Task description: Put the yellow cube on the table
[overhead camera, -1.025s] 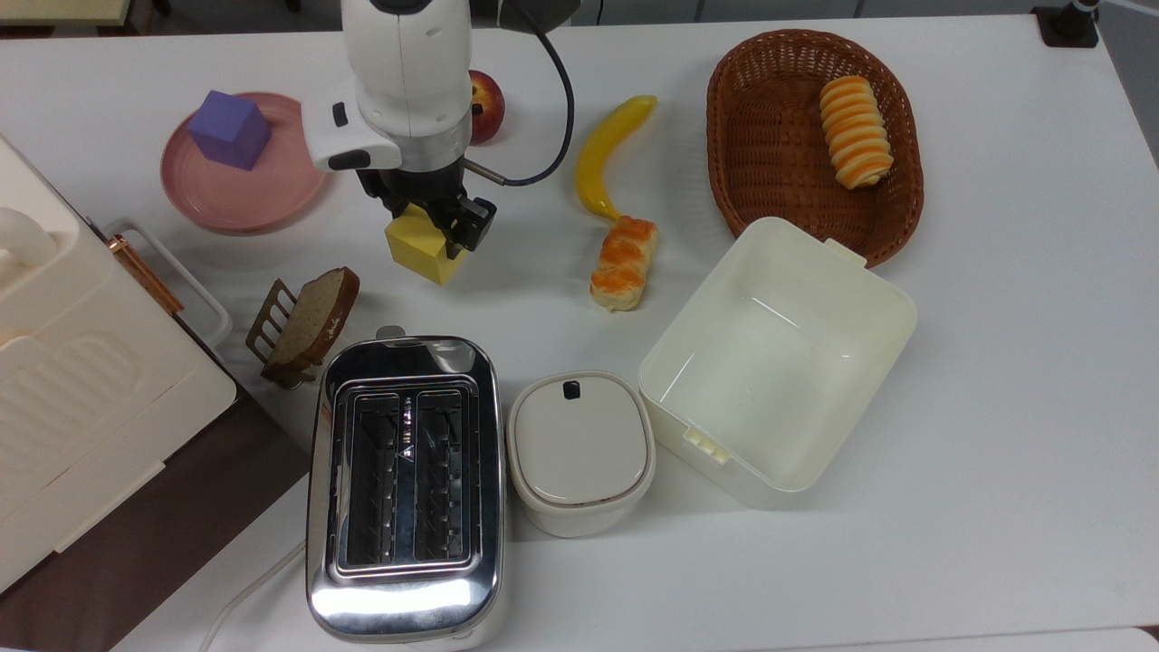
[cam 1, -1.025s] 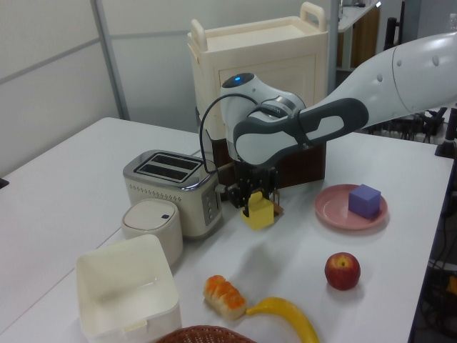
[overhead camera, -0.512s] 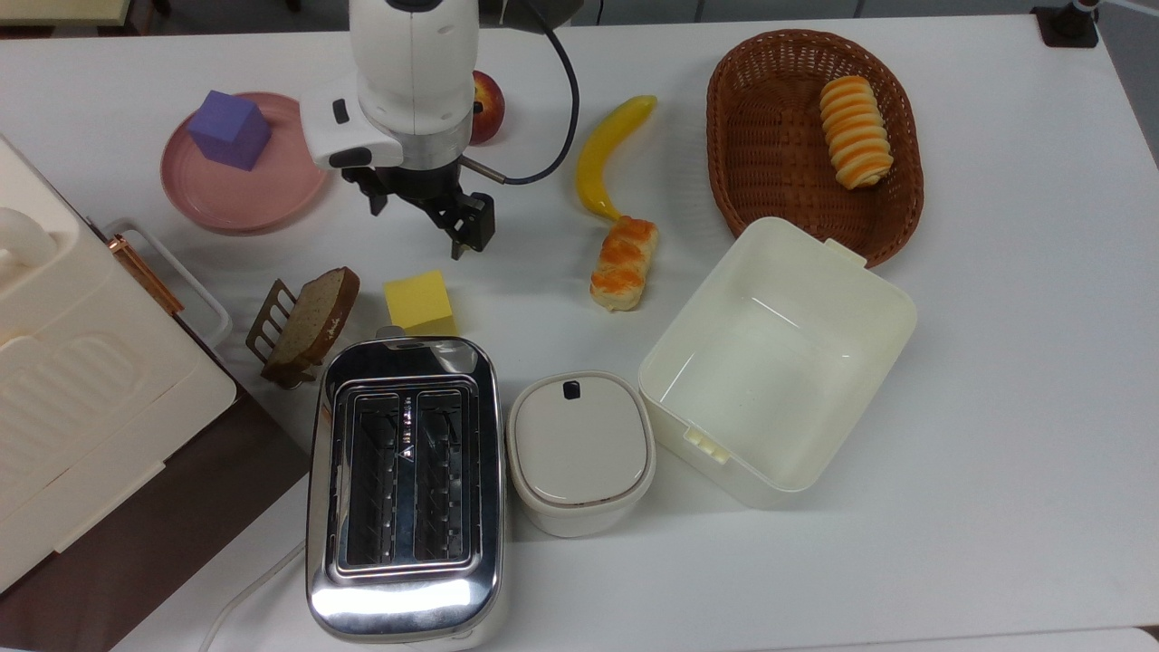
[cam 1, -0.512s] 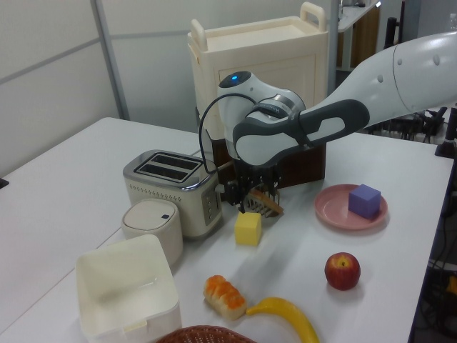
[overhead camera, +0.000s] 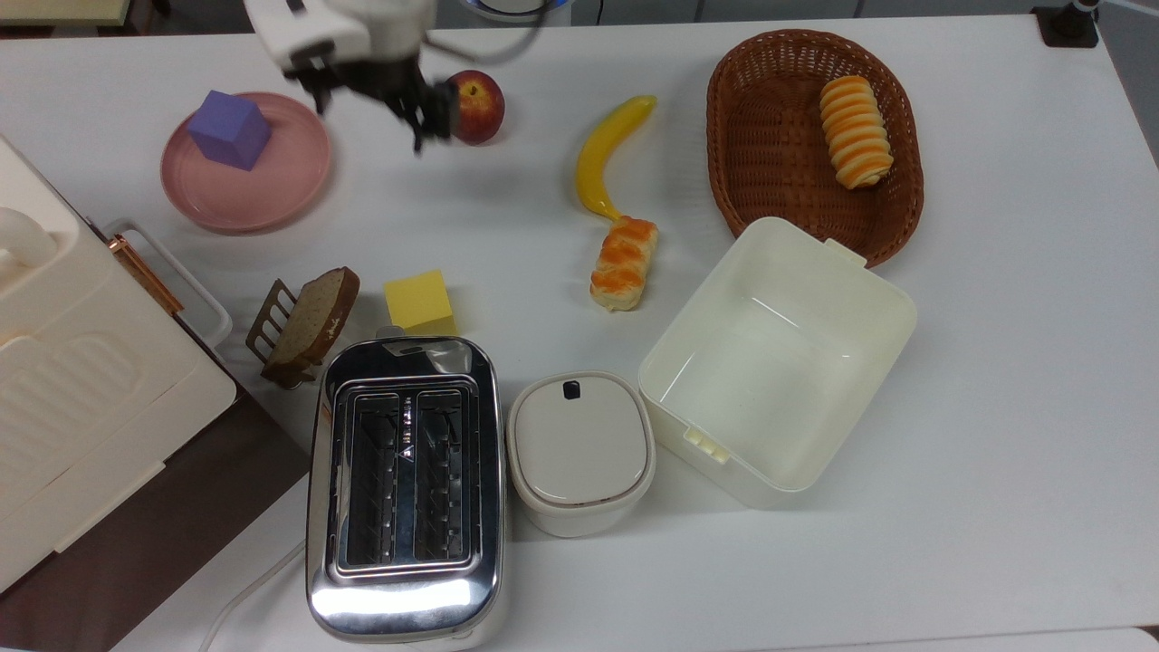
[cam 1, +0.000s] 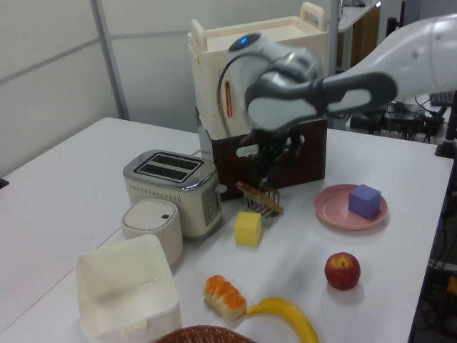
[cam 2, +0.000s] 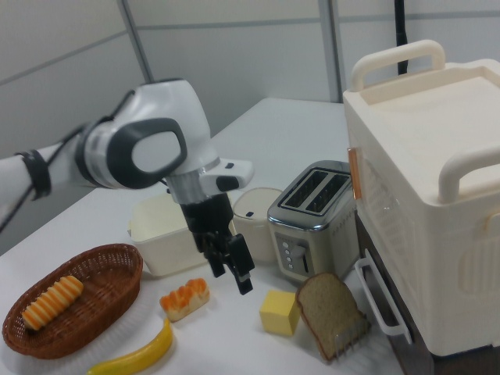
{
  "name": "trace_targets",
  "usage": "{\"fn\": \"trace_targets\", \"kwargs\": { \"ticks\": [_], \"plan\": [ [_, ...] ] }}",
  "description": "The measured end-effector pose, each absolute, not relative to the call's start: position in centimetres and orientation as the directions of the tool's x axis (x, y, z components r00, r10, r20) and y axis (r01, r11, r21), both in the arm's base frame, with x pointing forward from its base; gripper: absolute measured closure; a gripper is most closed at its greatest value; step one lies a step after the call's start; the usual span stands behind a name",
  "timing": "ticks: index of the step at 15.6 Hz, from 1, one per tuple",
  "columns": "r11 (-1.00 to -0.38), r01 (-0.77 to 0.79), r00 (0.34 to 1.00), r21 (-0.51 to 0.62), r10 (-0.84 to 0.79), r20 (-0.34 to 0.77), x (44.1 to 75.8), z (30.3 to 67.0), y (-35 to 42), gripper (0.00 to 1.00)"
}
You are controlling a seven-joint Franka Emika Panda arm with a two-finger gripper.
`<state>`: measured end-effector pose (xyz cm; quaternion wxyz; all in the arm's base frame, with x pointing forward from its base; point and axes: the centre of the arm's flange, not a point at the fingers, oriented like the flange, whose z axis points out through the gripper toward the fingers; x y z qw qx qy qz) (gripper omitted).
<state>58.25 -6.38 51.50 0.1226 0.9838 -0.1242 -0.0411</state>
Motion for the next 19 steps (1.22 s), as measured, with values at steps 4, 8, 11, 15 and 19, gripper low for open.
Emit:
{"fn": "trace_targets", "kwargs": {
  "ticks": [4,8,11,15,19],
  "plan": [
    [-0.971,-0.187,0.977,0.147,-0.2,-0.08,55.0,55.9,-9.7,0.0],
    [-0.984,-0.157,0.982,0.081,-0.164,-0.093,52.3,58.4,-12.6,0.0],
    [-0.988,-0.152,0.984,0.032,-0.154,-0.095,52.2,59.5,-11.5,0.0],
    [-0.989,-0.149,0.986,0.013,-0.15,-0.079,52.4,61.0,-10.2,0.0],
    [-0.989,-0.146,0.986,0.011,-0.146,-0.074,52.4,61.3,-9.8,0.0]
  ]
}}
